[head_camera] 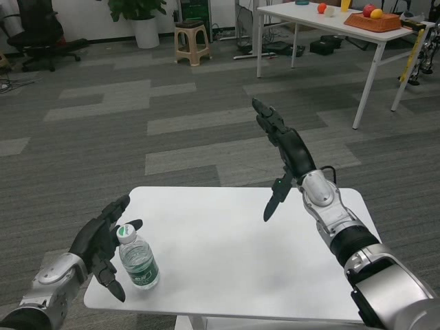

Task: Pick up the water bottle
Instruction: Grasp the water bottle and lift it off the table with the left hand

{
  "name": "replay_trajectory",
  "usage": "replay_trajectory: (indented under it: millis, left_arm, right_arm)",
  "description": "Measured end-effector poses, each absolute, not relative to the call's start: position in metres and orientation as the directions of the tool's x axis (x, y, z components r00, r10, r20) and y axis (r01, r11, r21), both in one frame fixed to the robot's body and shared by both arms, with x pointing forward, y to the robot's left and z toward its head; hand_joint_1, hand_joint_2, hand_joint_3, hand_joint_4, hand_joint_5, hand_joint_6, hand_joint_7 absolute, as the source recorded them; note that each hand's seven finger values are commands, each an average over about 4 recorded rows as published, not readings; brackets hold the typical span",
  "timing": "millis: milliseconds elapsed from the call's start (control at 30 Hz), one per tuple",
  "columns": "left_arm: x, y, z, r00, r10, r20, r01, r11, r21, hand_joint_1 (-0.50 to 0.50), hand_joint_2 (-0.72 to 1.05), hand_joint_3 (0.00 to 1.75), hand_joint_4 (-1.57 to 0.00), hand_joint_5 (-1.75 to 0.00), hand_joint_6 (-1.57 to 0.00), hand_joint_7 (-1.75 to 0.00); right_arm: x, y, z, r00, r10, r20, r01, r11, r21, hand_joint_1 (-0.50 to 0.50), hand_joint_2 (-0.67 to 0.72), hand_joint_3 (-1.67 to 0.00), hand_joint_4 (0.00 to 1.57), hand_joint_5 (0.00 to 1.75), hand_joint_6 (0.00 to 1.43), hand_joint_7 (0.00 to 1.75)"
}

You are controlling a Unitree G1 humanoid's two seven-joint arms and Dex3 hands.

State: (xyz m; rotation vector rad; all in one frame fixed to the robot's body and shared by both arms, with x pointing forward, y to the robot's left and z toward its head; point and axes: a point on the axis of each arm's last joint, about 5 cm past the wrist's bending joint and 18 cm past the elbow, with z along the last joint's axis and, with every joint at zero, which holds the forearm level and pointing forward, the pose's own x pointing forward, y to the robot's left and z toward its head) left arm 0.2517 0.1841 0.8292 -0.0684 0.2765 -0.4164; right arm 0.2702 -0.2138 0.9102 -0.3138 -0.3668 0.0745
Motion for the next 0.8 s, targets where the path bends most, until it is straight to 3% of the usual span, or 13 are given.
replay_trajectory:
  millis: [133, 800]
  left_arm:
    - [0.25, 0.1846, 0.8269, 0.875, -0.406, -0.264, 0.388, 0.914, -0.117, -0.5, -0.55, 0.09, 0.0, -0.51, 0.0, 0.0]
    - [0.2531, 0.1783, 0.824, 0.864, -0.393, -0.316, 0.384, 0.919, -0.092, -0.5, -0.55, 0.09, 0.0, -0.51, 0.0, 0.0]
  right_arm:
    - [0.2701, -0.2134, 0.9113, 0.928, 0.131, 0.348, -0.016, 0.949, -0.315, -0.38, 0.53, 0.0, 0.0, 0.0, 0.0, 0.0]
    - [0.2682, -0.2139, 0.9118, 0.926, 0.14, 0.352, -0.02, 0.946, -0.322, -0.38, 0.53, 0.0, 0.0, 0.0, 0.0, 0.0]
